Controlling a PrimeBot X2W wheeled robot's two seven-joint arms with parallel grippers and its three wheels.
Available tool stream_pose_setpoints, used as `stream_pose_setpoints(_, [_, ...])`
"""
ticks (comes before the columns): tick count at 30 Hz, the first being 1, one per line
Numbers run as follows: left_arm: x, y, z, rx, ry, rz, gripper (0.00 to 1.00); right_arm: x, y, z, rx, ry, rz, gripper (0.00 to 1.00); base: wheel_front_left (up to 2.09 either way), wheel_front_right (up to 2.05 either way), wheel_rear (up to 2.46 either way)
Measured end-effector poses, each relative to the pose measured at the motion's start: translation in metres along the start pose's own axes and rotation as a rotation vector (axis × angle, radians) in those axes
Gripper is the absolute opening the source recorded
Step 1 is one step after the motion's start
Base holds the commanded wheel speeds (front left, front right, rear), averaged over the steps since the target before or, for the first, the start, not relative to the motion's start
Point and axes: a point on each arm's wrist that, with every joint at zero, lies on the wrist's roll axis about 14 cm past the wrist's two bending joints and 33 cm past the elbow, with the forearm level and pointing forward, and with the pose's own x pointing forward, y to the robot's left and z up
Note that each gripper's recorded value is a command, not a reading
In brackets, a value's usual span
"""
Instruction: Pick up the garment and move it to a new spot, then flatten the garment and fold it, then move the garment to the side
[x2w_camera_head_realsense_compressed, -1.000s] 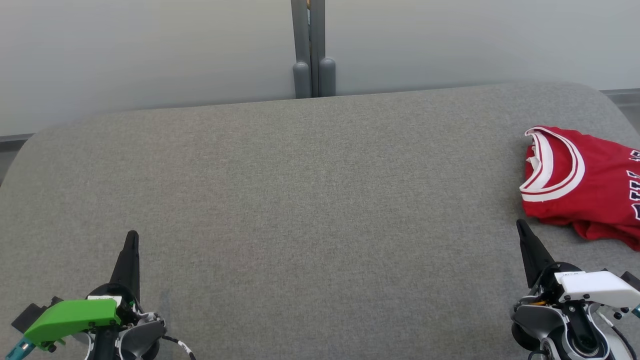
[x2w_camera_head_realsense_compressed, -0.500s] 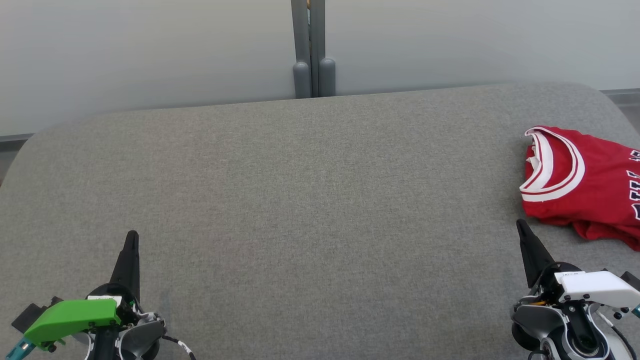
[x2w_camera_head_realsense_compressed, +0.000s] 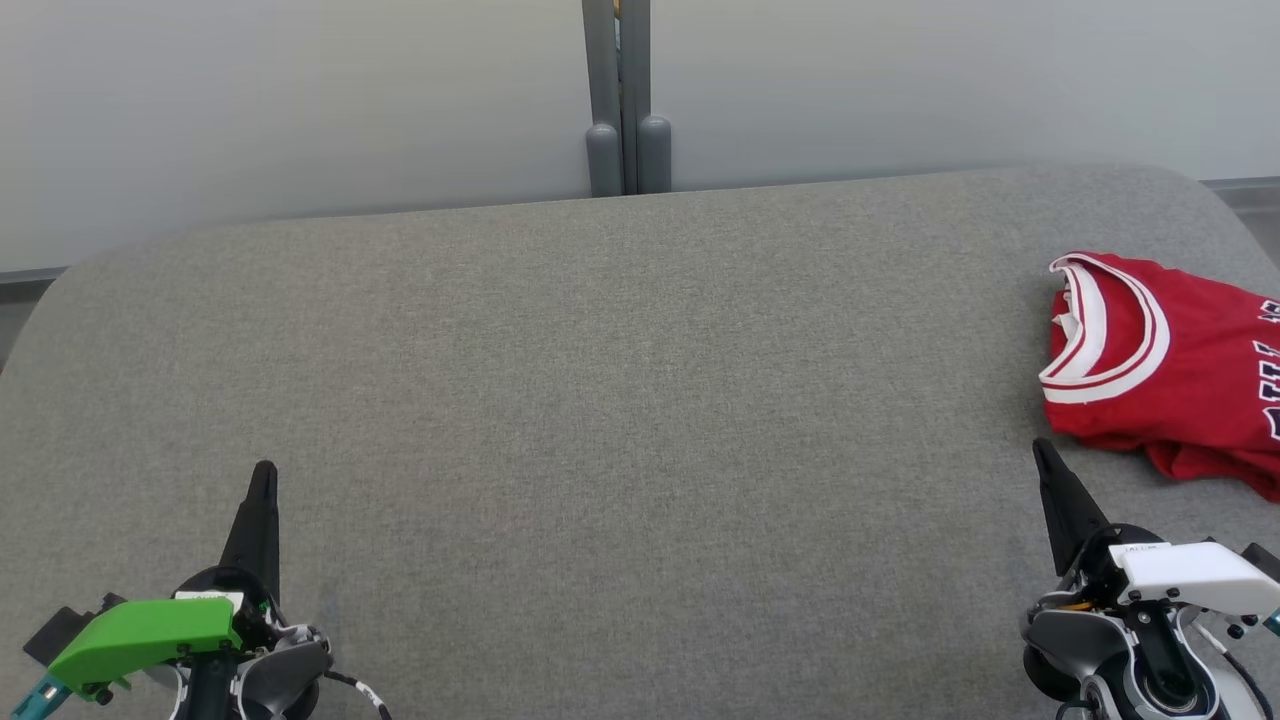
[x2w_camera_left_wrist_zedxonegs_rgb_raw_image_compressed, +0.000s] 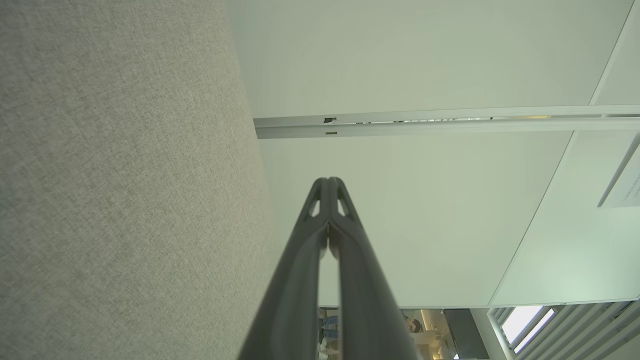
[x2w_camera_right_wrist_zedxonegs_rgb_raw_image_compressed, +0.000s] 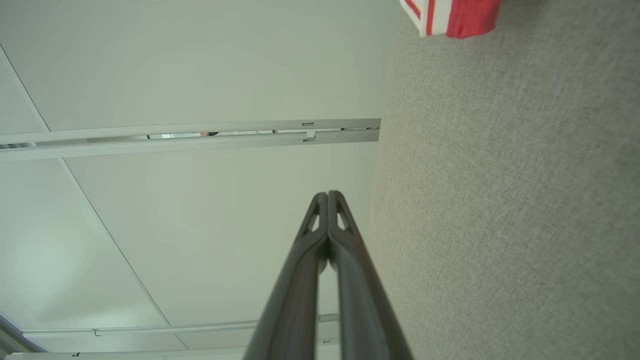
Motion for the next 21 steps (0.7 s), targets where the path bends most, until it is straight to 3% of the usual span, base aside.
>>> stream_pose_setpoints(21, [0.0,0.0,-0.0001,0.0,0.0,0.0,0.0,0.0,0.0,-0.0001,0.0,0.0,0.0,0.0,0.0,0.0,0.0])
